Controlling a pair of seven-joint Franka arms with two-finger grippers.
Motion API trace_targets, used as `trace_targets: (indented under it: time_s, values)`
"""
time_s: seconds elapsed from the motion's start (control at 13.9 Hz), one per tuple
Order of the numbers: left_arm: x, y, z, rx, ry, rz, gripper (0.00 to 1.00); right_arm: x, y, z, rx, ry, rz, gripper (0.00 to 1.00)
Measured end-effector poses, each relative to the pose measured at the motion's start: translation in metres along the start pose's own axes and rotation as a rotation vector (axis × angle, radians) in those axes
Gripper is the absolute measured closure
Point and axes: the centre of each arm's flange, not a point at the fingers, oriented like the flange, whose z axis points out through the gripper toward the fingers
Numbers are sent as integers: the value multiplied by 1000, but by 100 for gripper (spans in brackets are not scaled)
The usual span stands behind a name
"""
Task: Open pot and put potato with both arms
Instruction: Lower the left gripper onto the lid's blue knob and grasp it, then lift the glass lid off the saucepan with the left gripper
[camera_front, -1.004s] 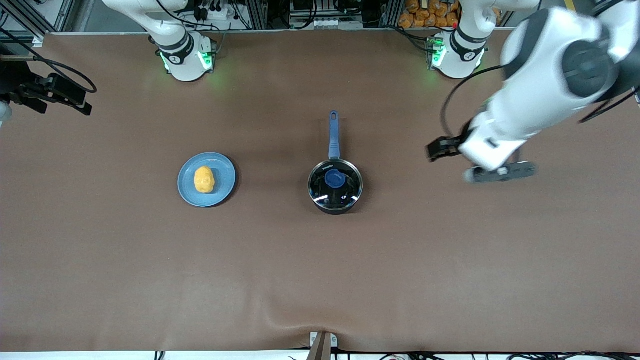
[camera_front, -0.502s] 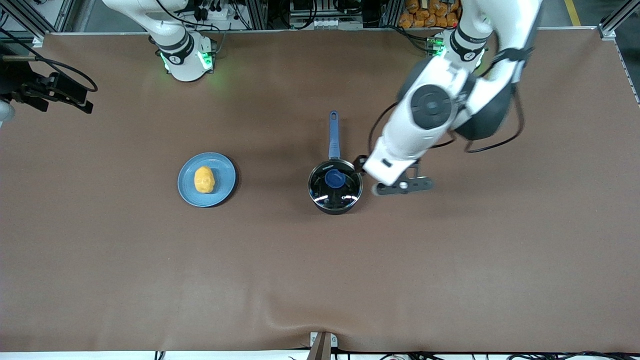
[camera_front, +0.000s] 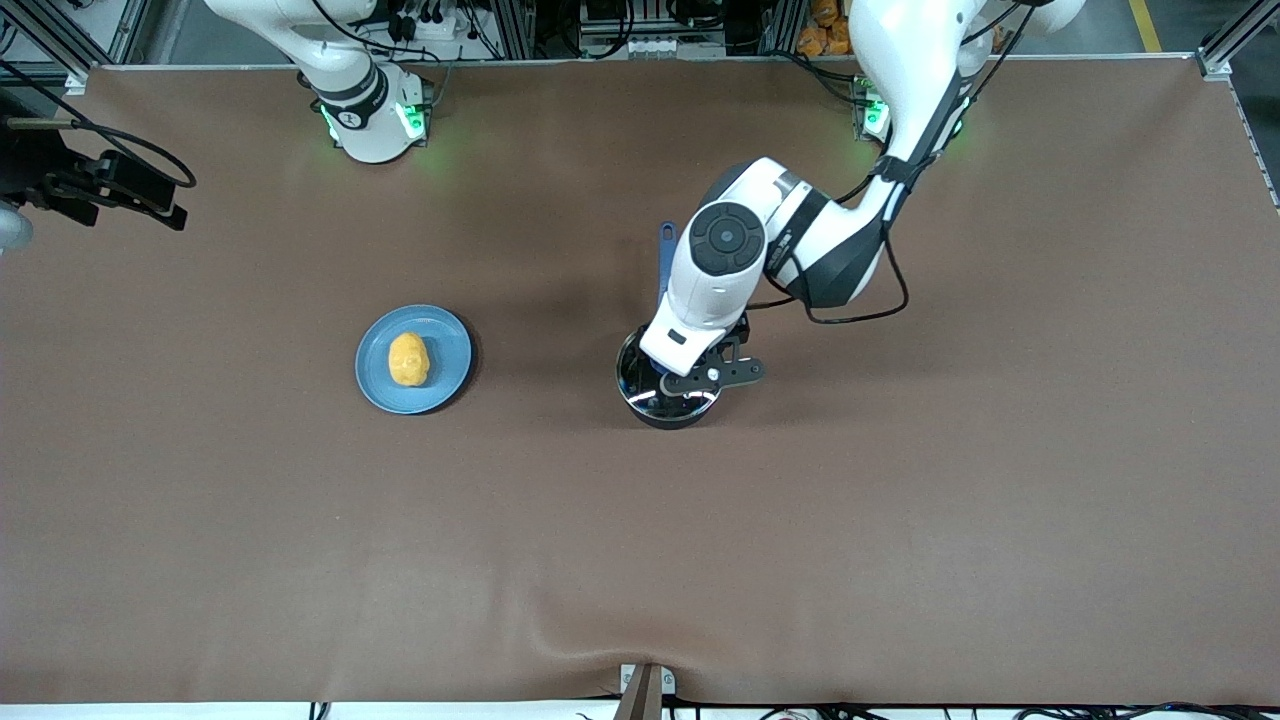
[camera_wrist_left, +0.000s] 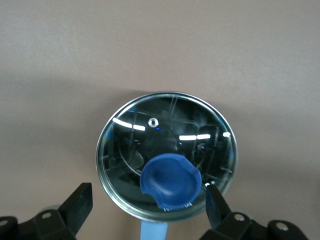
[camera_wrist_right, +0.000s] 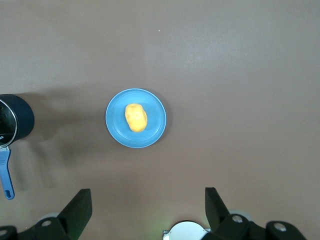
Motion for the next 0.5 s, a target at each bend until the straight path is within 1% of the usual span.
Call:
trace_targets:
  time_s: [0.14,0.22,0.5]
  values:
    - [-4,4,10,23,10,5,0,0,0,0,0,-1,0,0]
    - [-8,9,18,23,15,1,0,0,0,1,0,-2,0,0]
    - [-9,18,28,-5,36,-34,0,1,0,4,-1,-8,1,0]
